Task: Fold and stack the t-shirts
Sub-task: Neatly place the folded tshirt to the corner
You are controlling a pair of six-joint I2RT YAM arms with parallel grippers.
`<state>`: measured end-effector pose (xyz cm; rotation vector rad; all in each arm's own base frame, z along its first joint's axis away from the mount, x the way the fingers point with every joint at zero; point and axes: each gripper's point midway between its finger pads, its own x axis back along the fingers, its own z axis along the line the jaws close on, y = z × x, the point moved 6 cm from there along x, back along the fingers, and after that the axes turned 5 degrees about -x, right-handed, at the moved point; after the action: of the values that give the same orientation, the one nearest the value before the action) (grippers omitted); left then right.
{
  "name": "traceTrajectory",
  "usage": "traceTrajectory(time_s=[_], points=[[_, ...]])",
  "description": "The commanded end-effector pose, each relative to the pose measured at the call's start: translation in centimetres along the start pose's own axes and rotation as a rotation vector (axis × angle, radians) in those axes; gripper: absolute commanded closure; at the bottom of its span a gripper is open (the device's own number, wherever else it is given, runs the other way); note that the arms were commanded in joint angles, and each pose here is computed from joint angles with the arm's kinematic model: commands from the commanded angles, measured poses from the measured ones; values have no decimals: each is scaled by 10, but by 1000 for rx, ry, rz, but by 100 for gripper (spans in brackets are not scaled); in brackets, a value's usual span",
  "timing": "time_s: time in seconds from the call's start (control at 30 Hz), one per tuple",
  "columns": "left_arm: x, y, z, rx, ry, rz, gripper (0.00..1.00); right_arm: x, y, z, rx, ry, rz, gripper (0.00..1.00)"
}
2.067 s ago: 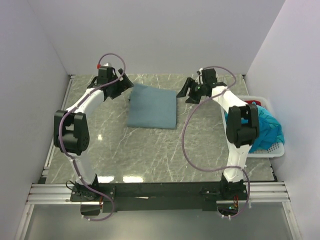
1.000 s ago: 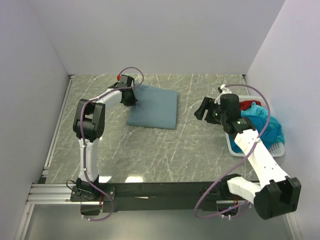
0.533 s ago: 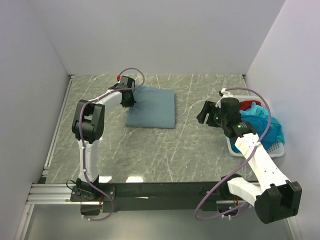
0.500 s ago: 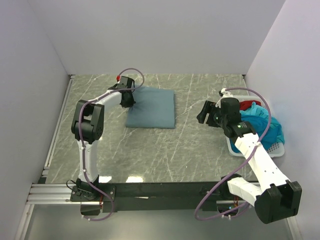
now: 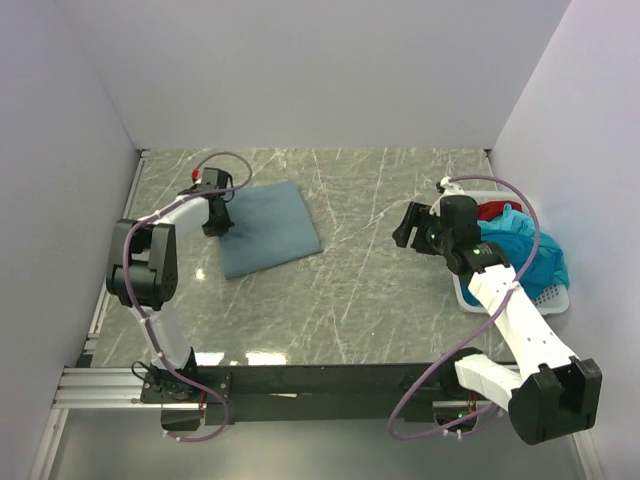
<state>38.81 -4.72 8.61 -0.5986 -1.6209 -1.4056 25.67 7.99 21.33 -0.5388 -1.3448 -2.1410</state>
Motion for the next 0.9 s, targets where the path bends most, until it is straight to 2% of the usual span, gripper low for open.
traceTrajectory(time_s=[0.0,0.13,0.2,0.23,0.3,0.33,0.4,0.47,0.6,0.87], points=[[9,11,33,28,116,-43,99,-4,8,2,12,23,-24,22],[0,41,53,59,137,-89,99,-7,7,0,11,14,-22,22],[-14,48,61,46,163,-71,99,-8,6,1,14,26,-5,22],[-15,68,70,62,177,-101,99,-7,8,1,15,29,-8,22],[-31,71,85,43,253,-54,99,-6,9,0,13,23,-11,22],[-31,85,90,43,287,-77,99,-6,8,-1,15,17,-11,22],[-46,86,103,6,319,-38,99,-5,10,-4,16,-2,-19,22],[-51,97,115,-2,333,-49,99,-5,9,-5,17,-12,-19,22],[-68,105,136,39,336,-33,99,-5,9,-8,17,-34,-23,21],[-72,143,166,76,385,-106,99,-7,9,-11,16,-47,-20,21]])
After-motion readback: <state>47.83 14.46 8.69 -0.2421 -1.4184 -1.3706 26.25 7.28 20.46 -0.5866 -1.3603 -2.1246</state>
